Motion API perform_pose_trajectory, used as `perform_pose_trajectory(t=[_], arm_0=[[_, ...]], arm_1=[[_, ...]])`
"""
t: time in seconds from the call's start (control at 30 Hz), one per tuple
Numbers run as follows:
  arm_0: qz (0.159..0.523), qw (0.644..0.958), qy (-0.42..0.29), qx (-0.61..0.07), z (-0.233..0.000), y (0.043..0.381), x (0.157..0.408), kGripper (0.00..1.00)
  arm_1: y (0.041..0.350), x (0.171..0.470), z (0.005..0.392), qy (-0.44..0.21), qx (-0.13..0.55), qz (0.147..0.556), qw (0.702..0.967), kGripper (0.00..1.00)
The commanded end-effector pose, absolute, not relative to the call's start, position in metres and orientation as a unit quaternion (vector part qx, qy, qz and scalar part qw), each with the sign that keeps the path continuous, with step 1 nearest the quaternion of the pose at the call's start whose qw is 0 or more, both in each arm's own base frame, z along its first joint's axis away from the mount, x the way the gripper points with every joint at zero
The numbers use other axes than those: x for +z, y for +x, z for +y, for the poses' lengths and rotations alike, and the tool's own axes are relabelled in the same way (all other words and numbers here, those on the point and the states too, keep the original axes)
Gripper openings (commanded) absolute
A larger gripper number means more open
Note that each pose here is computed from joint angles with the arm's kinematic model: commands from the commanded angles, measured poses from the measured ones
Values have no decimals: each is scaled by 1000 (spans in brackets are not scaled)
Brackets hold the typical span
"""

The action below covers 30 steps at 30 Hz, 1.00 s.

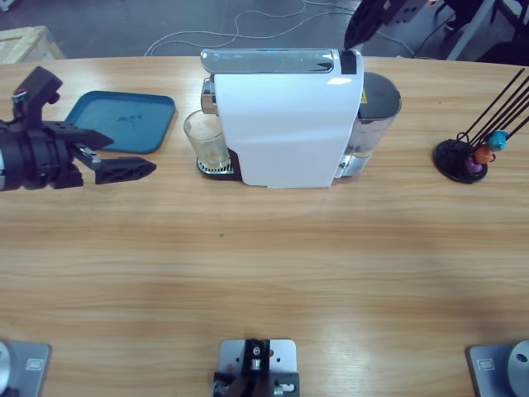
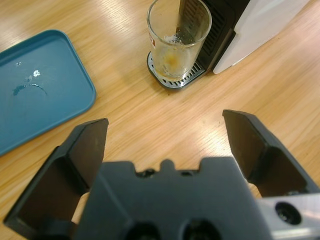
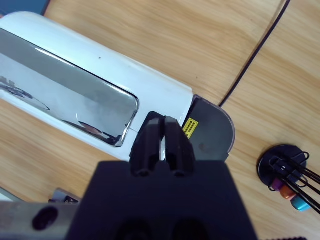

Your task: Pour coffee

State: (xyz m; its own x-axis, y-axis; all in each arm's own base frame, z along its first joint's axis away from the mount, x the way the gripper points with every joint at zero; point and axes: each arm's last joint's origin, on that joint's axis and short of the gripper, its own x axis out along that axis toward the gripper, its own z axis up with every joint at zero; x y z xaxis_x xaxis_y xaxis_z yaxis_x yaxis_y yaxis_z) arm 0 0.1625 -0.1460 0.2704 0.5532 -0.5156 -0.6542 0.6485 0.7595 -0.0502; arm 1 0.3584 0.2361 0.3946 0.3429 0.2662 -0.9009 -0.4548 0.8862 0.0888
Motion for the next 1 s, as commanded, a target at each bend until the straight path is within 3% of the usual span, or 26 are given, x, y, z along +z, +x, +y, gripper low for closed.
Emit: perform_pose_trajectory(t=[0.03, 0.4, 1.0], arm_0=[[348, 868, 103, -339, -151, 164, 262, 996], [337, 871, 98, -344, -146, 157, 269, 996], [344, 866, 103, -347, -144, 154, 264, 996]], arm_1=[[317, 449, 215, -97, 224, 486, 839, 1000], [320, 431, 226, -106, 222, 510, 824, 1000], [312, 426, 230, -115, 228, 520, 815, 1000]])
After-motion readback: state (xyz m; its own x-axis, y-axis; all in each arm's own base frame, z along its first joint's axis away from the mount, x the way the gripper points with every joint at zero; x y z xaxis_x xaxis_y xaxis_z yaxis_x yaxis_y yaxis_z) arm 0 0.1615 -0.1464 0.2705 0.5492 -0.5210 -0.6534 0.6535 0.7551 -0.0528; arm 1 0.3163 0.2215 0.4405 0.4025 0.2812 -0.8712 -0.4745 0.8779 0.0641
